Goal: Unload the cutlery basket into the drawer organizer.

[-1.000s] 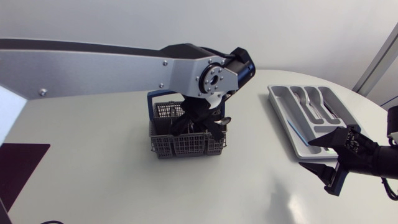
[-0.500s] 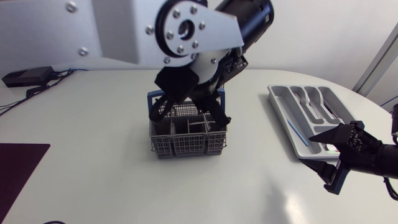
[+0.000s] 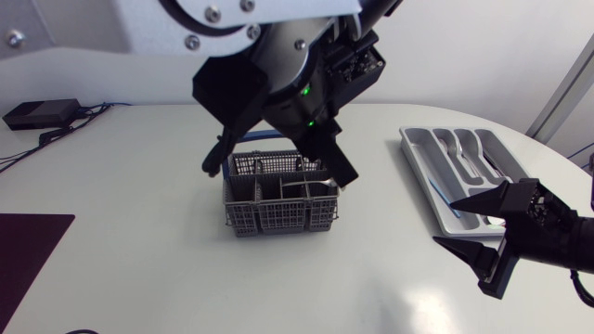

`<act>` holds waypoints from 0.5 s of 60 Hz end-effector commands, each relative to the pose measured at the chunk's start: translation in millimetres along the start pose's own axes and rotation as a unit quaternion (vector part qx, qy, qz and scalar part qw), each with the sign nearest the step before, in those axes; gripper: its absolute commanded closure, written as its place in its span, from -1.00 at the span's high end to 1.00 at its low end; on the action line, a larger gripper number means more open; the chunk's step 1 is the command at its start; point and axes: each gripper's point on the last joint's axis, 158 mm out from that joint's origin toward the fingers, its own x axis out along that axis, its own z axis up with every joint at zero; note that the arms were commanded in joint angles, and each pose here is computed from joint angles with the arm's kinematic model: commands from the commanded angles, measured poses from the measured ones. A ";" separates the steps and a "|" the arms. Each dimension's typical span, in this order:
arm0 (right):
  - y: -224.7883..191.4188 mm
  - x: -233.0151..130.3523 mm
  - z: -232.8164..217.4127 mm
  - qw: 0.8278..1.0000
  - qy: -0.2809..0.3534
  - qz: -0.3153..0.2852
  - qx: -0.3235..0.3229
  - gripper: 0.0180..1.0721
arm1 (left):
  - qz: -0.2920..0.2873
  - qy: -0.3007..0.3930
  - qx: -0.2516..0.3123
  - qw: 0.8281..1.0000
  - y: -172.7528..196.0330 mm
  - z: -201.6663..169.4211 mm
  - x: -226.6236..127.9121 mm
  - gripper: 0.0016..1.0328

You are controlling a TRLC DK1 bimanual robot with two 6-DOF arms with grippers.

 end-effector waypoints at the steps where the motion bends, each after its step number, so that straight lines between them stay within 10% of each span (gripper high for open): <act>1: 7.0 -6.0 23.9 0.999 -0.023 0.010 0.020 0.58 | -0.026 0.002 -0.041 0.999 -4.3 5.0 8.6 -0.93; 30: 40.1 22.8 71.0 0.996 -0.044 0.065 0.040 0.56 | -0.168 0.039 -0.100 0.980 -55.3 -0.6 53.6 -0.93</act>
